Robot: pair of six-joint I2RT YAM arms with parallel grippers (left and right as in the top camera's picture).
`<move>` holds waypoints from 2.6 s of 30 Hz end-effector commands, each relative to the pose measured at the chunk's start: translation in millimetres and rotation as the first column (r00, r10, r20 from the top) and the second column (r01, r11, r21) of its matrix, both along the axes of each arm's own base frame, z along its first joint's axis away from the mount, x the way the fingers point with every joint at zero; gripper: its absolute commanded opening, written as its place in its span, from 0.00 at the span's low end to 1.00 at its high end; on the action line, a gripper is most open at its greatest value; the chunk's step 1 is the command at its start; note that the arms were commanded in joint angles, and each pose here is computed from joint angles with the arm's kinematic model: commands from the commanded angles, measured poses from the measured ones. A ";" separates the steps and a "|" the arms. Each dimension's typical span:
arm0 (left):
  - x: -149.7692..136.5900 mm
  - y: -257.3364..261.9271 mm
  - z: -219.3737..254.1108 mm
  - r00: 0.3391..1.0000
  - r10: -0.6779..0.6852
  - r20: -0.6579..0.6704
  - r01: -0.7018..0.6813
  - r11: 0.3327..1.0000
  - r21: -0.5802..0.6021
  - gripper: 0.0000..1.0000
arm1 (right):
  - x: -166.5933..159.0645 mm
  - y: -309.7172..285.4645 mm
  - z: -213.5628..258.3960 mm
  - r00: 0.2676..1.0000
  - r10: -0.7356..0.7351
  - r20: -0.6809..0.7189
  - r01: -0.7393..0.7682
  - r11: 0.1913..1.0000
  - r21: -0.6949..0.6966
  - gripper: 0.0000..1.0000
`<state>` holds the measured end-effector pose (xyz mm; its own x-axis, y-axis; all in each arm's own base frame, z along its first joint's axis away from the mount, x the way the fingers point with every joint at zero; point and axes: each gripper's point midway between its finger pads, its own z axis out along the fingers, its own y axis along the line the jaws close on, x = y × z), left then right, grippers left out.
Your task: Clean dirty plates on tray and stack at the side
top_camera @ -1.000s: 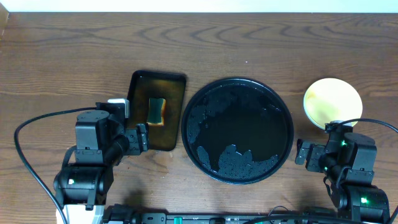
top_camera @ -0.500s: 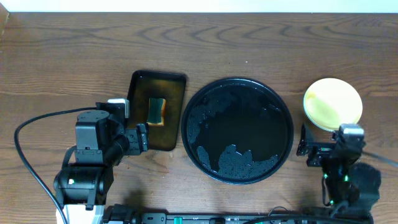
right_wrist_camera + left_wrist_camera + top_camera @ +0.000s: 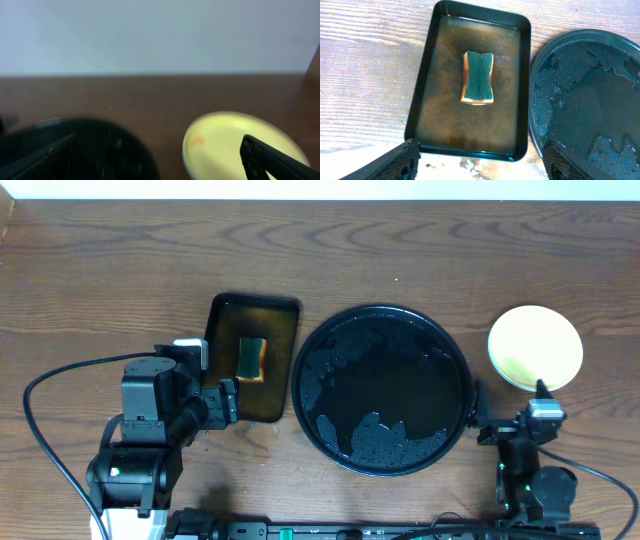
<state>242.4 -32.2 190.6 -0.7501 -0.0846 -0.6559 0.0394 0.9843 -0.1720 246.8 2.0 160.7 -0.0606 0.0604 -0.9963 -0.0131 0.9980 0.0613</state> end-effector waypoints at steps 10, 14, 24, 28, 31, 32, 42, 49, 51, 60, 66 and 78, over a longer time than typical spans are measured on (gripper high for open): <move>-1.1 -2.1 -3.0 1.000 -0.018 -0.006 0.018 1.000 0.002 0.79 | 1.0 7.3 -13.5 0.998 0.036 -0.057 -0.036 0.999 0.002 0.99; -1.1 -2.1 -3.0 1.000 -0.018 -0.006 0.018 1.000 0.002 0.79 | 1.0 7.3 -13.6 0.998 0.036 -0.057 -0.036 0.999 0.002 0.99; -1.1 -2.1 -3.0 1.000 -0.018 -0.006 0.018 1.000 0.002 0.79 | 1.0 7.4 -13.6 0.998 0.036 -0.057 -0.036 0.999 0.002 0.99; -1.1 -2.1 -3.0 1.000 -0.018 -0.006 0.018 1.000 0.002 0.79 | 1.0 7.3 -13.6 0.998 0.036 -0.057 -0.036 0.999 0.002 0.99; -1.1 -2.1 -3.0 1.000 -0.018 -0.006 0.018 1.000 0.002 0.79 | 1.0 7.3 -13.6 0.998 0.036 -0.057 -0.036 0.999 0.002 0.99; -1.1 -2.1 -3.0 1.000 -0.018 -0.006 0.018 1.000 0.002 0.79 | 1.0 7.3 -13.6 0.998 0.036 -0.057 -0.036 0.999 0.002 0.99; -8.1 0.2 6.3 0.998 -0.028 0.056 0.027 0.999 0.026 0.79 | 1.0 7.3 -13.5 0.998 0.036 -0.057 -0.036 0.999 0.002 0.99; -11.6 6.0 -4.6 0.974 -0.005 0.225 -0.001 1.000 0.027 0.79 | 1.0 7.3 -13.6 0.998 0.036 -0.057 -0.036 0.999 0.002 0.99; -10.6 7.9 -11.3 0.958 0.004 0.286 -0.011 1.000 0.026 0.79 | 1.0 7.3 -13.5 0.998 0.036 -0.057 -0.036 0.999 0.002 0.99; -1.0 9.1 -27.9 0.825 0.011 0.564 -0.024 1.000 0.016 0.79 | 1.0 7.3 -13.5 0.998 0.036 -0.057 -0.036 0.999 0.002 0.99; 4.6 14.8 -19.5 0.691 0.034 0.722 -0.059 0.998 0.009 0.80 | 1.0 7.3 -13.6 0.998 0.036 -0.057 -0.036 0.999 0.002 0.99; 1.6 26.8 -52.4 0.766 0.080 0.638 -0.126 0.992 0.028 0.79 | 1.0 7.3 -13.6 0.998 0.036 -0.057 -0.036 0.999 0.002 0.99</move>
